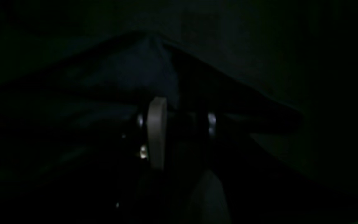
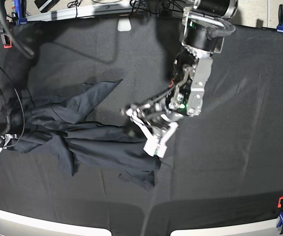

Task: Layout the t-shirt on the table in an organized manner, then fold the t-shirt properly
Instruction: 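Drag the held fabric with the left gripper away from the shirt body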

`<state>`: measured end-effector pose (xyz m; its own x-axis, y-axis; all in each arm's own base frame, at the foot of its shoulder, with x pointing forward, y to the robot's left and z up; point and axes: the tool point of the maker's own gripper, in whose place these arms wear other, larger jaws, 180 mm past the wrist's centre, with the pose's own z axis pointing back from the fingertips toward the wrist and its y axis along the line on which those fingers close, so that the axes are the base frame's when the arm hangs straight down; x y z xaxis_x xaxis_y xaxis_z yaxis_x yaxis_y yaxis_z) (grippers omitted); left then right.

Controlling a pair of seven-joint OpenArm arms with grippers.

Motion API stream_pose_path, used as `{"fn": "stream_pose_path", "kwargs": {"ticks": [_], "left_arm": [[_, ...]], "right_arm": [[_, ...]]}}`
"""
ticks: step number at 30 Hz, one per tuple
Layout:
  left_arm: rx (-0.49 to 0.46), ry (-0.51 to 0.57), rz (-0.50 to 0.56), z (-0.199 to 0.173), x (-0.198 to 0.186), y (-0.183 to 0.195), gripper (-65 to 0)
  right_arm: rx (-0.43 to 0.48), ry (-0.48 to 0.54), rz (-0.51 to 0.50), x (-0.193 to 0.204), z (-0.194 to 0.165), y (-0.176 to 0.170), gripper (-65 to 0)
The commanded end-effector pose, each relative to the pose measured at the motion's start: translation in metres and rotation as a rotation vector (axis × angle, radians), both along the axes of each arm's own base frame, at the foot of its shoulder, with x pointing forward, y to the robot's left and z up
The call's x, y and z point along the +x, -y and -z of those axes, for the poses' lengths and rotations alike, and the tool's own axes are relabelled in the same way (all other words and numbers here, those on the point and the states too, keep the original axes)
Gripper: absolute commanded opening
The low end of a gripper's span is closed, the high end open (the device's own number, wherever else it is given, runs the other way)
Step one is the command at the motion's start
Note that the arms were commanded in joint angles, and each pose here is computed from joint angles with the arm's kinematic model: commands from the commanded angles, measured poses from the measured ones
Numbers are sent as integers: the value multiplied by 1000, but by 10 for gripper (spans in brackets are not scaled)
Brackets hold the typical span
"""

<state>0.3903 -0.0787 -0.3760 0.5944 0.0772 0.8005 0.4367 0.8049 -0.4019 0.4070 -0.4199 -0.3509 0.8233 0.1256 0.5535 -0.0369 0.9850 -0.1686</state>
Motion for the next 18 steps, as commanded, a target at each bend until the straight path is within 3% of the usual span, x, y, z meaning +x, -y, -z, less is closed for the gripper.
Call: {"fn": "stream_pose_path", "kwargs": {"ticks": [1,5,10,14,16,18], "left_arm": [[-49,67,-3,-28,15,12,-397],[-16,39,-41,-21,28,6,-420],[79,-13,-11,5,35,5,-420],[48,28,24,-1,38,13,-430],[15,63,93,-9,33,23,-508],[-14,93,141,-15,29,31,-650]], "right_arm": [[-13,61,0,12,-25,9,-487],[-14,55,1,11,-24,9,-487],[-14,50,2,11,-24,9,-487],[-14,53,1,11,-24,9,-487],[-14,54,1,11,-24,9,-487],[-14,54,1,11,-24,9,-487]]}}
